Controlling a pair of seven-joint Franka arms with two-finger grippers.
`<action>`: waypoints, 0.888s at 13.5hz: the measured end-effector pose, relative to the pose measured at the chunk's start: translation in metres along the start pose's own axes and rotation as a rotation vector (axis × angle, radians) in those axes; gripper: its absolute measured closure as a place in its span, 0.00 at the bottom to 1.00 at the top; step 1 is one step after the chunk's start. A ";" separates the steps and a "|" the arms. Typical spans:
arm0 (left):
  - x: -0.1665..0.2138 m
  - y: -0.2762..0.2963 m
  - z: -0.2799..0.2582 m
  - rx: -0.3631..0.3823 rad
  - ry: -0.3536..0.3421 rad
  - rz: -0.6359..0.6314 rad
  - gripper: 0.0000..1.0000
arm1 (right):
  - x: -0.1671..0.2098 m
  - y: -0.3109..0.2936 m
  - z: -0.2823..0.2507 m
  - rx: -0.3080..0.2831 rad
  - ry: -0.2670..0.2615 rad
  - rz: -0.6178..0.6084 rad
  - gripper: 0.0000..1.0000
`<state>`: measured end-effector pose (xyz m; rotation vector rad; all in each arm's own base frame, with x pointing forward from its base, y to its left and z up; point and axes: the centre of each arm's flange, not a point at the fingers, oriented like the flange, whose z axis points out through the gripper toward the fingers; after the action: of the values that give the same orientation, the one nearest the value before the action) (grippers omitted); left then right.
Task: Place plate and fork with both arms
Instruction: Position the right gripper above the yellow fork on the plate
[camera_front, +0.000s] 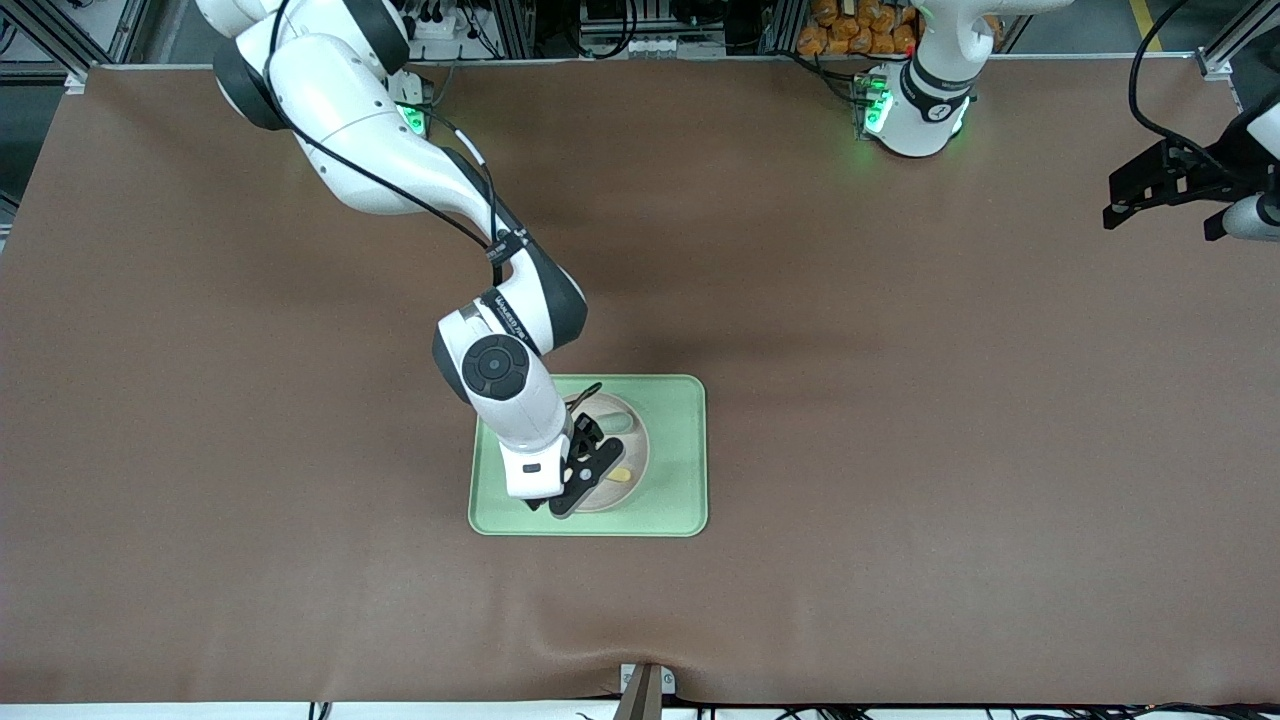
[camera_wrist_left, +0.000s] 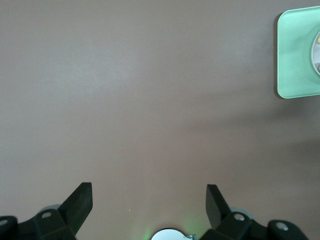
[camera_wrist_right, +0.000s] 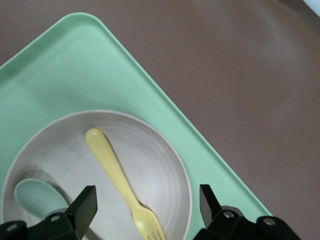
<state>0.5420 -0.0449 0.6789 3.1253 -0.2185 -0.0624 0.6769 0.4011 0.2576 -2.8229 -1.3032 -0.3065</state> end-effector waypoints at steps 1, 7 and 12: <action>0.000 0.000 0.000 0.000 0.000 0.000 0.00 | 0.001 -0.003 0.001 0.002 -0.002 -0.017 0.13; 0.000 -0.001 0.004 -0.004 -0.009 -0.002 0.00 | -0.001 -0.019 0.021 0.016 -0.029 -0.081 0.21; 0.002 0.009 0.009 -0.014 -0.020 0.016 0.00 | -0.004 -0.025 0.033 0.026 -0.049 -0.115 0.24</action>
<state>0.5420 -0.0542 0.6696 3.1100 -0.2428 -0.0947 0.6608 0.4176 0.2226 -2.7567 -1.4713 -0.2216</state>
